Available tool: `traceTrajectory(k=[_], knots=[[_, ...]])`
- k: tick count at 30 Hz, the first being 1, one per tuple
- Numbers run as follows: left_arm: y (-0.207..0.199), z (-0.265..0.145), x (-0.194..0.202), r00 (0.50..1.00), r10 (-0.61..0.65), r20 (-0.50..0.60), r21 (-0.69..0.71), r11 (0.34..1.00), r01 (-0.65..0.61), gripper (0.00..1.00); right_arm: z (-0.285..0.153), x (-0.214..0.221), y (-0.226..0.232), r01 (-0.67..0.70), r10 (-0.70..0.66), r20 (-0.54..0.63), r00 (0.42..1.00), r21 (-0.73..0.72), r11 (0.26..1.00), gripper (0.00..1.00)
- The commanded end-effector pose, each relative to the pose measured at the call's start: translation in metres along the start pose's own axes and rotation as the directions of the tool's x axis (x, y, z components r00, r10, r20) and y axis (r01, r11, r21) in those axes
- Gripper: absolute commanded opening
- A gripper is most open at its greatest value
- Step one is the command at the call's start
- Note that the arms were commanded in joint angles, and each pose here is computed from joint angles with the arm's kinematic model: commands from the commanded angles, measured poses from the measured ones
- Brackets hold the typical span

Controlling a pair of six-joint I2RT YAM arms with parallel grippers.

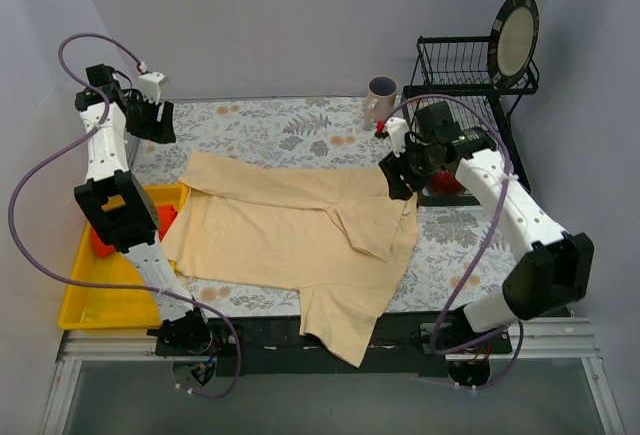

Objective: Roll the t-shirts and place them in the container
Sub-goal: Fold the T-shirt at the center of the board, then flatten out the T-shirt at the center of the board.

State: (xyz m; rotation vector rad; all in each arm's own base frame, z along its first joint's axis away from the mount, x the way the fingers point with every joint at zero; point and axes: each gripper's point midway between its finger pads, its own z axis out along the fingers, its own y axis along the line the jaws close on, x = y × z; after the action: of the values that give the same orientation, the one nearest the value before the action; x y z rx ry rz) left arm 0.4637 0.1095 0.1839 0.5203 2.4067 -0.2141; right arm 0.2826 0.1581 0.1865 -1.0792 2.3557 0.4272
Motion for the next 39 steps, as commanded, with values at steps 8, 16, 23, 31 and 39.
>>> traceTrajectory(k=[8, 16, 23, 31, 39], knots=[[0.011, 0.12, -0.013, 0.987, -0.15, -0.051, 0.005, 0.989, 0.15, 0.61, 0.053, -0.063, -0.076, -0.001, 0.0, 0.01, 1.0, 0.108, 0.994, 0.63], [0.008, 0.154, 0.007, 0.97, -0.227, -0.082, 0.032, 0.973, 0.23, 0.55, 0.068, -0.058, -0.077, -0.021, 0.022, -0.019, 1.0, 0.084, 0.996, 0.61], [-0.006, 0.147, 0.022, 0.953, -0.272, -0.131, 0.063, 0.957, 0.282, 0.5, 0.073, -0.053, -0.077, -0.021, 0.024, -0.037, 0.999, 0.077, 0.997, 0.61], [-0.007, 0.126, 0.016, 0.933, -0.35, -0.084, 0.042, 0.934, 0.354, 0.36, 0.099, -0.041, -0.127, 0.043, -0.013, -0.124, 0.992, 0.244, 0.969, 0.58], [0.01, 0.101, 0.006, 0.935, -0.354, 0.009, -0.072, 0.933, 0.353, 0.0, 0.117, -0.028, -0.163, 0.139, -0.06, -0.267, 0.962, 0.286, 0.948, 0.52]])
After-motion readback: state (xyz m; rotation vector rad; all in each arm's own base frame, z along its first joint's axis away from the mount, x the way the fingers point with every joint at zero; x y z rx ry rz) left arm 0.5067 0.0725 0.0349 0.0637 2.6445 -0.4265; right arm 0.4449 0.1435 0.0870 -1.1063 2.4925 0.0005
